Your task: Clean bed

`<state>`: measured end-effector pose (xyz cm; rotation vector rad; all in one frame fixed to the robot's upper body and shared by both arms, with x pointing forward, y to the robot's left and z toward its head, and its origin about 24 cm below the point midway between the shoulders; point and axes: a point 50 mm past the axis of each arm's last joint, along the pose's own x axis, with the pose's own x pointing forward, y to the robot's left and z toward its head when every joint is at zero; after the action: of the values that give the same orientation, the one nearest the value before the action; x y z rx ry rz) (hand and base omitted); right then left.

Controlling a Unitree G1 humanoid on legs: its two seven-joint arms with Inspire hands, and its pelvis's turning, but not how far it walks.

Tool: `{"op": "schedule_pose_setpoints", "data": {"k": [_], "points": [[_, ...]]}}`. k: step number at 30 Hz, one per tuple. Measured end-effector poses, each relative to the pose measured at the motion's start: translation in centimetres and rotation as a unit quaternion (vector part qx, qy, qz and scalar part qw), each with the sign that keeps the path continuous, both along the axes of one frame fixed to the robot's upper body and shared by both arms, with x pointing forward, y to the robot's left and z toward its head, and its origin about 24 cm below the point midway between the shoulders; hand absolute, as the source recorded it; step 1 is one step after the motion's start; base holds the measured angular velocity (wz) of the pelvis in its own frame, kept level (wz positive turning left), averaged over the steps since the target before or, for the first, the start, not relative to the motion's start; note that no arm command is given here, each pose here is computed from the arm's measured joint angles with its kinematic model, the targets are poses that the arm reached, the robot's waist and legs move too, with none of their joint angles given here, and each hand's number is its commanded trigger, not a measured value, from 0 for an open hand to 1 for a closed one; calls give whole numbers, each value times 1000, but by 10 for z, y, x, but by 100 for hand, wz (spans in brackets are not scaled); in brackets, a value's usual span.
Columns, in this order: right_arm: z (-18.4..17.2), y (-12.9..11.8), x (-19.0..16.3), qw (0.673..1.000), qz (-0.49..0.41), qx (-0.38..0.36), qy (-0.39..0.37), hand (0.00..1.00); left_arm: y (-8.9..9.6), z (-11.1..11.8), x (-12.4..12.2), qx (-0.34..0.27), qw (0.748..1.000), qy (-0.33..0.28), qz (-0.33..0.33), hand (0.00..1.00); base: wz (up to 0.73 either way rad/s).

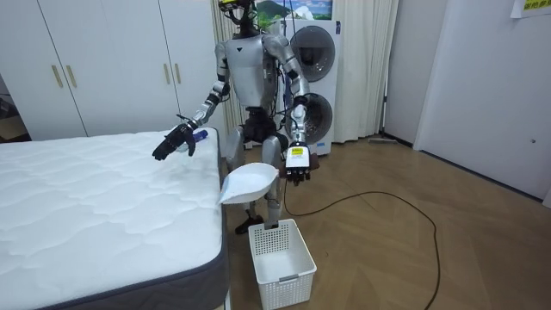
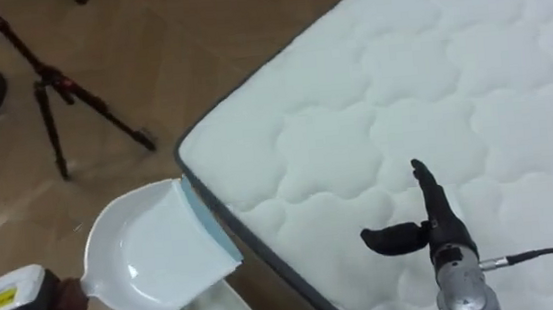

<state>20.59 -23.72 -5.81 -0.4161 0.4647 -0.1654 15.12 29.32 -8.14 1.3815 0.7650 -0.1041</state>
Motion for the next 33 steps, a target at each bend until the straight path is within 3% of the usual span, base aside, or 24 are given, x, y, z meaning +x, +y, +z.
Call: {"op": "schedule_pose_setpoints", "data": {"k": [8,16,23,33], "points": [[4,-21,-5,1000,-23,-5,-1,0,1,-10,-21,-16,999,28,13,100,-26],[9,-25,-9,999,4,-44,-5,0,-9,-11,-19,-30,999,19,7,100,-12],[-5,-16,-16,997,51,-43,42,0,-21,-21,-40,-63,997,34,26,100,-122],[-29,-8,-44,989,65,-74,108,0,-39,-26,-37,-151,985,-21,85,100,-61]]}}
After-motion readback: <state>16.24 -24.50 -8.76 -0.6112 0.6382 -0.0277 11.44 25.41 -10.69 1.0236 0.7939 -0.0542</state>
